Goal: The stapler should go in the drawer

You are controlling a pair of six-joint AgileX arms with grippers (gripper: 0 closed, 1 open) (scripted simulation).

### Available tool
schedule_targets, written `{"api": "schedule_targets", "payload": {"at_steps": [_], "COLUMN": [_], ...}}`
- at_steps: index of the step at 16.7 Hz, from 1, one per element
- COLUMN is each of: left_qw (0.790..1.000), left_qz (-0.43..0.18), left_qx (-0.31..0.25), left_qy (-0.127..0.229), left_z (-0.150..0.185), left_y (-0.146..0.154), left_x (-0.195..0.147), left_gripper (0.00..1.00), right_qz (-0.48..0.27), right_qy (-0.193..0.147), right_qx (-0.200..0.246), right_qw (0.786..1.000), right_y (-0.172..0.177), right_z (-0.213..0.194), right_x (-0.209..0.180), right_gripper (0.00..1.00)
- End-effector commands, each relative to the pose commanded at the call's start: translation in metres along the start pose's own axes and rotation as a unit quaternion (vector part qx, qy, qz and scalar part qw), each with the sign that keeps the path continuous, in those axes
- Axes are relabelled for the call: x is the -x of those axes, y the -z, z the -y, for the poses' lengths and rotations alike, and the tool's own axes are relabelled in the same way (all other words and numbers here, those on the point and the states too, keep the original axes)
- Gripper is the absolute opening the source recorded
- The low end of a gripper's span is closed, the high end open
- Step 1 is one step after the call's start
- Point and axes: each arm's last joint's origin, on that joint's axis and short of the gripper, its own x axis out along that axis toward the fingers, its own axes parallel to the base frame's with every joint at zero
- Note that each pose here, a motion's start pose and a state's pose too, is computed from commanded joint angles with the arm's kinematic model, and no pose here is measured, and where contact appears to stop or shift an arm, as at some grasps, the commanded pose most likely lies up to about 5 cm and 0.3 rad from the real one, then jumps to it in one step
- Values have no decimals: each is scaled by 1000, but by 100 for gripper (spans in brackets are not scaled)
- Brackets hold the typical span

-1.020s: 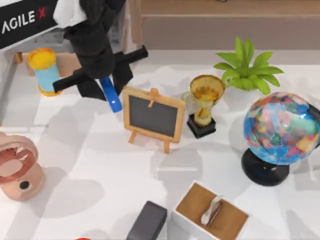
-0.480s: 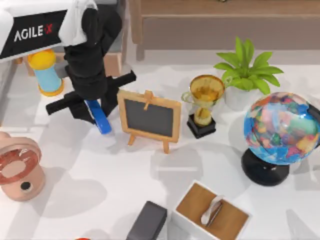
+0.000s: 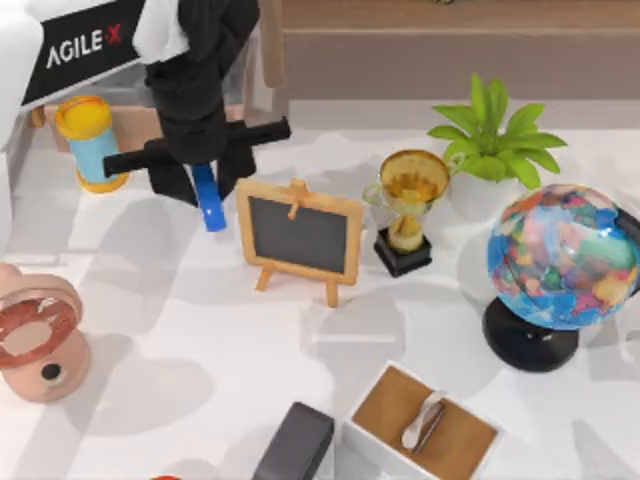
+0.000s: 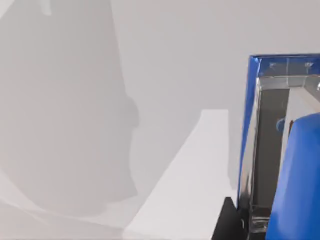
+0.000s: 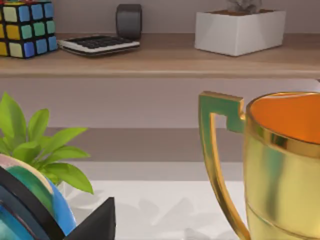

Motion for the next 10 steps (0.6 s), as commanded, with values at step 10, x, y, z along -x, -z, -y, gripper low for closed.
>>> {"api": "schedule_targets", "payload": {"at_steps": [10], "left_qw": [980], "left_qz": [34], "left_qx": [-198], "left_qy": [-12], "left_z": [-125], "left_y": [-72], "left_x": [110], "left_gripper": [0], "right_qz": [0], "right_qy": [0], "right_qx": [0], "right_qw": [1000], "right_y": [0], "right_z": [0], "right_x": [0], "right_gripper": [100]}}
